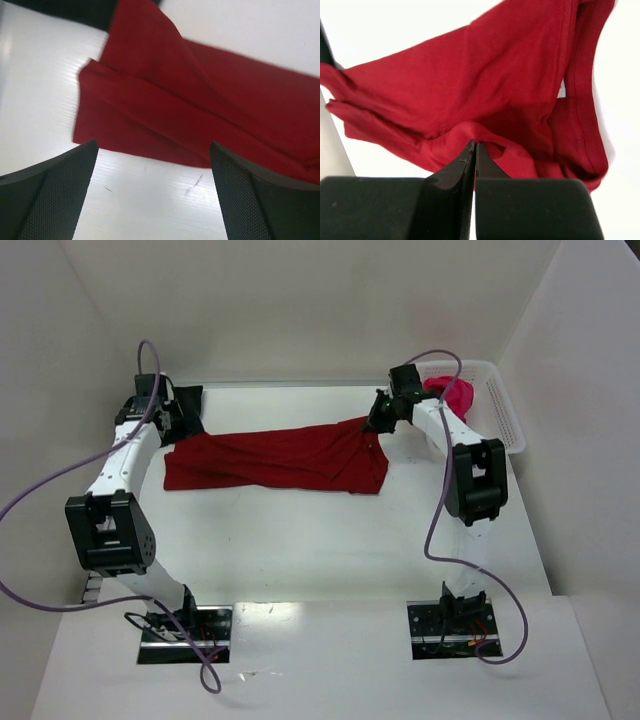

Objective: Fold and stack the t-shirts
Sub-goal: Fold the other side of the tshirt into a rectangle

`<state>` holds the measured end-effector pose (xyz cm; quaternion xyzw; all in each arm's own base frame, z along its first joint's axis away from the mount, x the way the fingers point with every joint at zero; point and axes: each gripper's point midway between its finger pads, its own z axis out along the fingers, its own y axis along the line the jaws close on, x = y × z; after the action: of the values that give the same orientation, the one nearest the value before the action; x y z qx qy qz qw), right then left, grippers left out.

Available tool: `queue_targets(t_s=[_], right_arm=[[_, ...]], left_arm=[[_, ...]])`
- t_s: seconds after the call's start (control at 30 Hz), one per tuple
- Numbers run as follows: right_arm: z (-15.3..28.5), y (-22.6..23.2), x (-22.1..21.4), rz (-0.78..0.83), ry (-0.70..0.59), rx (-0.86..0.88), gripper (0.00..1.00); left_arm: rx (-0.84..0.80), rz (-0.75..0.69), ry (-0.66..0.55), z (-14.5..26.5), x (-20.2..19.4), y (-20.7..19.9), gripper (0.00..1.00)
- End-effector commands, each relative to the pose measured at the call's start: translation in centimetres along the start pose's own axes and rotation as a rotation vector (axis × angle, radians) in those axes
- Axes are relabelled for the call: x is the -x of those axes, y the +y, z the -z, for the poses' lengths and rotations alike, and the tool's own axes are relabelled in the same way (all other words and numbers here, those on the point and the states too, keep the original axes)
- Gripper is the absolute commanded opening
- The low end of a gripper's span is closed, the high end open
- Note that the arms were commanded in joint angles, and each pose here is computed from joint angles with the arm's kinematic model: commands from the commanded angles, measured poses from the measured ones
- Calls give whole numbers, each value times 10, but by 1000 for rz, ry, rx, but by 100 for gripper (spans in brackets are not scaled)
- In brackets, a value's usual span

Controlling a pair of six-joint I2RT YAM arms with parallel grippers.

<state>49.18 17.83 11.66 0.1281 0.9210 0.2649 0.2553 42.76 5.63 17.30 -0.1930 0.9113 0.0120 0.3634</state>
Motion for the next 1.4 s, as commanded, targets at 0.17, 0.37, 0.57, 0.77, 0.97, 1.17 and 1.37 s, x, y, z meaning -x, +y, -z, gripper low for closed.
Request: queue_targets(t_s=[0.17, 0.37, 0.57, 0.77, 0.97, 1.17, 1.37], right_arm=[[-22, -4, 8, -48, -21, -39, 0], [-38, -10, 23, -59, -47, -85, 5], [-46, -9, 27, -88, -48, -85, 16], [-55, -25, 14, -90, -8, -128, 56], [-14, -13, 10, -49, -31, -110, 75], [22, 30, -12, 17, -19, -29, 67], [5, 75, -75, 53, 84, -12, 63]], left_arm=[[-182, -84, 112, -9, -49, -47, 100], [-202, -136, 162, -19, -68, -65, 100], [-221, -185, 202, -29, -86, -81, 100], [-210, -194, 225, -41, -97, -81, 100], [-218, -194, 228, -45, -95, -85, 100], [-227, -193, 230, -46, -94, -87, 100], [-231, -208, 221, -42, -94, -93, 100]])
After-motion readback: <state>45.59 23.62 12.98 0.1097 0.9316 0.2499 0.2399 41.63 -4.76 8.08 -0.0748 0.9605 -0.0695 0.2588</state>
